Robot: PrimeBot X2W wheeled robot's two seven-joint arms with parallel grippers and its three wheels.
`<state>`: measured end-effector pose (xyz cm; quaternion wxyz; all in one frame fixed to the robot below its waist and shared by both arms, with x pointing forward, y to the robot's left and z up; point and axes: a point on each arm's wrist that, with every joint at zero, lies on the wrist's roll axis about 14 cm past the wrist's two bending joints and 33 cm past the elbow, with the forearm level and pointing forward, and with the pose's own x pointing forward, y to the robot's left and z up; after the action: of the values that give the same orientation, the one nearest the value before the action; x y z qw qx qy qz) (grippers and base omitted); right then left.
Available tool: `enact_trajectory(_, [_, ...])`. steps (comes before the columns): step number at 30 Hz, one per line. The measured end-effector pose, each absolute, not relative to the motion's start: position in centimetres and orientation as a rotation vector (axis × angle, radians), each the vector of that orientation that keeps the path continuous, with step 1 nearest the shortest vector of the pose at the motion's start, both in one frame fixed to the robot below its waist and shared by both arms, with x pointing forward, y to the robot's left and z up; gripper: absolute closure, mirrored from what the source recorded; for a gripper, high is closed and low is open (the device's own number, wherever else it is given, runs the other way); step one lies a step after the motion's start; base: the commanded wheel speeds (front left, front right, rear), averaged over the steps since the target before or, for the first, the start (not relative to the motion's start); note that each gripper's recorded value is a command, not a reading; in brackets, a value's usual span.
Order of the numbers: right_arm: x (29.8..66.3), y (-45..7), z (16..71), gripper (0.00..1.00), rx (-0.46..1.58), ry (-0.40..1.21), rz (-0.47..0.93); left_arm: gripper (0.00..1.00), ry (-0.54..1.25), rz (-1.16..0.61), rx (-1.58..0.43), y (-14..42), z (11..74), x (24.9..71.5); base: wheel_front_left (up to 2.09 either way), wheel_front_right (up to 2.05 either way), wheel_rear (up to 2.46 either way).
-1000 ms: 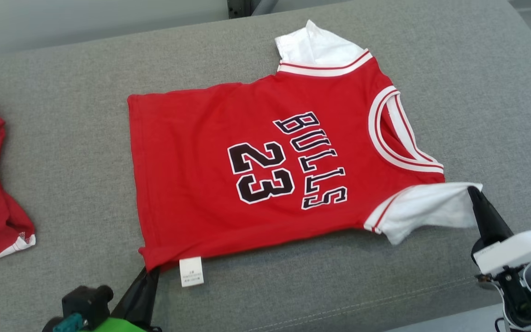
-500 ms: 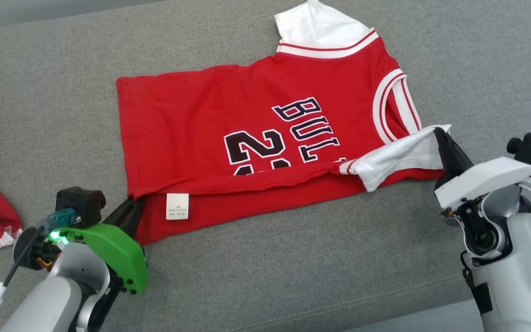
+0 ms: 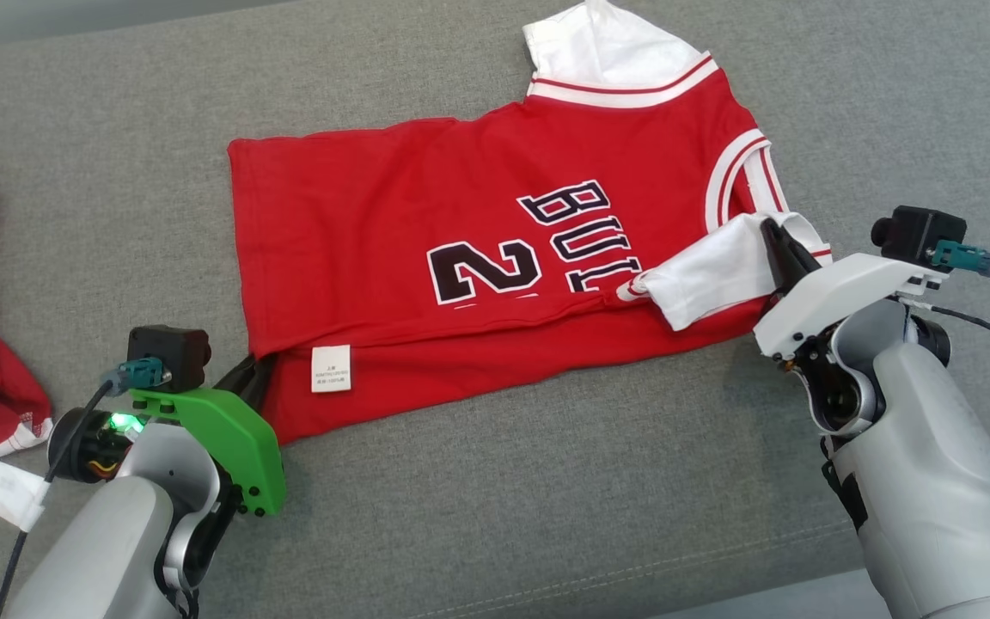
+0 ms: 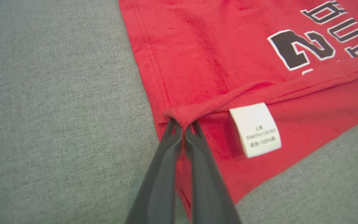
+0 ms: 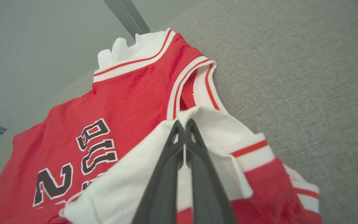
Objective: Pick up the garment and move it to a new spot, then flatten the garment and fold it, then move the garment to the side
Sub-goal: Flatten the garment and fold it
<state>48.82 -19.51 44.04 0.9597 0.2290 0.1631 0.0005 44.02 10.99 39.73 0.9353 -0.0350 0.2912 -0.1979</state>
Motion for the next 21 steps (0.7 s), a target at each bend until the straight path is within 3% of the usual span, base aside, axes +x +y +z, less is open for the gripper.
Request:
enact_trajectory(1, [48.9, -19.2, 43.9, 0.69, 0.46, 0.334, 0.007, 0.91, 0.598, -0.4, -0.082, 11.0, 39.5, 44.0, 0.0, 0.0, 0.0])
enact_trajectory(2, [49.1, -18.8, 43.8, 0.36, 0.449, 0.333, 0.015, 0.67, 0.604, -0.392, -0.087, 11.0, 39.3, 43.9, 0.0, 0.0, 0.0])
enact_trajectory(3, [49.2, -18.5, 43.8, 0.0, 0.442, 0.332, 0.022, 0.28, 0.607, -0.388, -0.09, 11.1, 39.0, 43.7, 0.0, 0.0, 0.0])
enact_trajectory(4, [49.2, -18.4, 43.7, 0.0, 0.438, 0.332, 0.023, 0.0, 0.609, -0.382, -0.101, 11.1, 38.9, 43.7, 0.0, 0.0, 0.0])
enact_trajectory(10, [49.2, -20.2, 45.5, 0.0, 0.346, 0.233, 0.019, 0.0, 0.531, -0.328, -0.2, 11.3, 40.3, 43.6, 0.0, 0.0, 0.0])
enact_trajectory(13, [47.5, -22.4, 46.1, 0.0, 0.271, 0.189, 0.006, 0.0, 0.482, -0.27, -0.288, 11.7, 41.0, 42.0, 0.0, 0.0, 0.0])
enact_trajectory(21, [43.4, -24.9, 43.5, 0.0, 0.182, 0.298, -0.009, 0.0, 0.574, -0.235, -0.389, 11.1, 39.2, 38.4, 0.0, 0.0, 0.0])
